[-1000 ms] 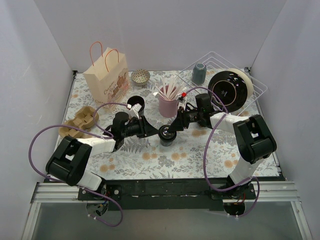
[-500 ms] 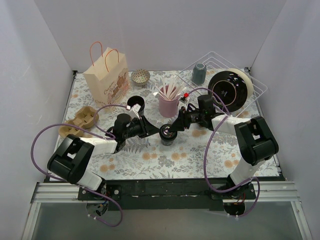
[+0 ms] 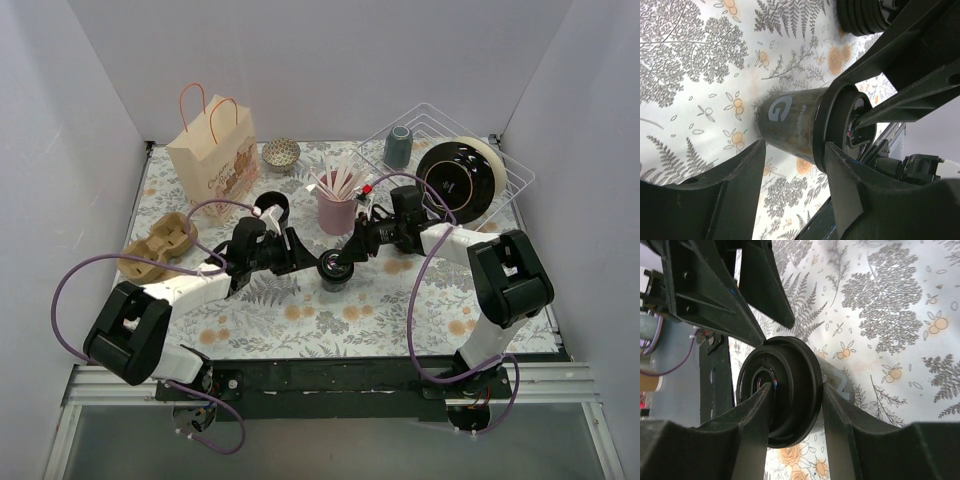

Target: Pack the takeout coffee

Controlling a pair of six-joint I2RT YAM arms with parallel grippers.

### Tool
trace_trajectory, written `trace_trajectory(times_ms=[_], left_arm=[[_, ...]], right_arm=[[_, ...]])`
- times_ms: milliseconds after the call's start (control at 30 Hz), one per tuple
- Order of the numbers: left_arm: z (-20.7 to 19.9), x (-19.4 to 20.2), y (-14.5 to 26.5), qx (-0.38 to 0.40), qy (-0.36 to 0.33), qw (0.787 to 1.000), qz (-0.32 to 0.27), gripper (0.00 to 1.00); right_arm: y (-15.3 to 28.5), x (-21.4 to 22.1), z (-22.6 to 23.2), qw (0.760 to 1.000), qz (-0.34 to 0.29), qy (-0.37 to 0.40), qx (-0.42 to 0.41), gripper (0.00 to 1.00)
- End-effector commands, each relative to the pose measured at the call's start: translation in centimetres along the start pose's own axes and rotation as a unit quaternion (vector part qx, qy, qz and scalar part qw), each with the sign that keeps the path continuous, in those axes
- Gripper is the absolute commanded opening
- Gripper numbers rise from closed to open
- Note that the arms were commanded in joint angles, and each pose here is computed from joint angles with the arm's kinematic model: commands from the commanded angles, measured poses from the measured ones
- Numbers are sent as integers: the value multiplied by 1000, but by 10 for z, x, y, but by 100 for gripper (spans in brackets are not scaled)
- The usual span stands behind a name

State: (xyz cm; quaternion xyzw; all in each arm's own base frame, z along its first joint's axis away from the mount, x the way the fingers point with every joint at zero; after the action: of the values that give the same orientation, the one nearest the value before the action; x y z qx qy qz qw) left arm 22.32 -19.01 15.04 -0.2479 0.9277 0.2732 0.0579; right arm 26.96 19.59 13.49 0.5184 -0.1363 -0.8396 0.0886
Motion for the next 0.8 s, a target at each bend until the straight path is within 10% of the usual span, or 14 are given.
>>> trace_trajectory(times_ms=[0, 767], left_arm=[[-2, -8, 17, -25, -21, 999, -6, 50], [10, 7, 23, 69, -52, 994, 61, 44]], right_arm=[[-4, 67, -1, 986, 144, -83, 14, 15], [-18, 60, 5, 984, 169, -44, -18, 14]])
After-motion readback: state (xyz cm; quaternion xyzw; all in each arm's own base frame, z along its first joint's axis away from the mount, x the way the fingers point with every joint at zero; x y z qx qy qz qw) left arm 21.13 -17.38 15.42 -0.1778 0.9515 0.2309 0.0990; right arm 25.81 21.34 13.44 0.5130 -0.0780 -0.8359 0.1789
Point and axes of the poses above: each gripper's point midway between its finger pads, its own y axis back along the fingers, its own z axis along the line the jaws close on, x = y × z, the point moved 10 cm from there along y, back along the fingers, and after that the axes turned 15 degrees about y, right-handed, at the moved point
